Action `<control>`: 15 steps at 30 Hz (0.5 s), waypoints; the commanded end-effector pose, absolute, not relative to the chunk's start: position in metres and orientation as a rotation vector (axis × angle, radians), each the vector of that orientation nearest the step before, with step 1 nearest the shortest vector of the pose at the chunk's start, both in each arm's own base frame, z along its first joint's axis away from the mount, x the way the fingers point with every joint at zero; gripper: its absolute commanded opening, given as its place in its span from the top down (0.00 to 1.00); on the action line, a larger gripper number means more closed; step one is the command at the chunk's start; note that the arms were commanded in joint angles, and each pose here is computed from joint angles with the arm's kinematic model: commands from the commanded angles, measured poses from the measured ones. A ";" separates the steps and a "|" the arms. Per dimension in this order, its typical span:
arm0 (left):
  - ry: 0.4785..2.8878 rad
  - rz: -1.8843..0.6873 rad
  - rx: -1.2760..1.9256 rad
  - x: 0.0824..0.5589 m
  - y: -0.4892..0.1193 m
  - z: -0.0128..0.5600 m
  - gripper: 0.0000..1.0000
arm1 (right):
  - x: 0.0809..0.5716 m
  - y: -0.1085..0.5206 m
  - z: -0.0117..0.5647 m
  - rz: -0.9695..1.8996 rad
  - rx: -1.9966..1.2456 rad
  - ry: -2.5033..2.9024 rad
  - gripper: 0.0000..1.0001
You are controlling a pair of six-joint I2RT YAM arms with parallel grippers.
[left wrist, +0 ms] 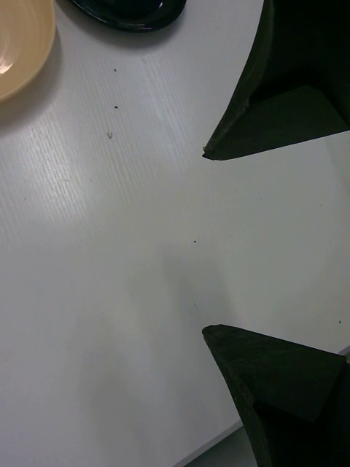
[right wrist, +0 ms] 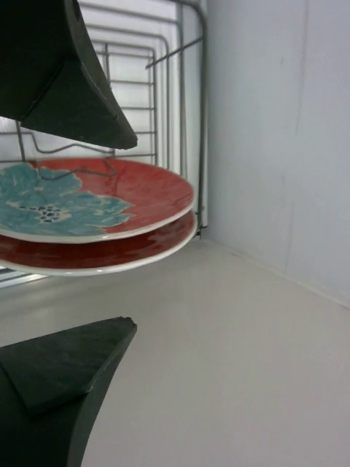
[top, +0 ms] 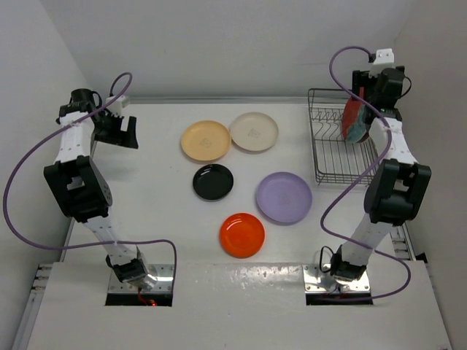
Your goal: Load the plates into the dish rack
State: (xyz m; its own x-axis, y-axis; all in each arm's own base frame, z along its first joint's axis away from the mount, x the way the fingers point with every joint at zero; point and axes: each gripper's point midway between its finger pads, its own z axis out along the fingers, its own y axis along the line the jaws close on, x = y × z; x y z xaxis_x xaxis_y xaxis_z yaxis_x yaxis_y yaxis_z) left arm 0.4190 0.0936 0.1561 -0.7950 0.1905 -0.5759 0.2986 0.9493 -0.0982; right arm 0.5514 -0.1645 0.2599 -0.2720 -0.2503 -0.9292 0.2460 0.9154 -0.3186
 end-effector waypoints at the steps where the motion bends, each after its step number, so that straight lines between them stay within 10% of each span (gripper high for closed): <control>1: 2.491 -0.200 0.443 0.415 0.079 0.170 0.00 | 0.538 -0.134 0.360 -0.449 -0.058 1.618 0.00; 8: 2.509 0.284 0.678 0.408 0.071 0.172 0.00 | 0.453 -0.033 0.353 -0.179 -0.079 1.813 0.00; 15: 2.260 0.574 0.466 0.451 0.057 0.265 0.00 | 0.357 0.008 0.230 0.013 0.223 1.987 0.00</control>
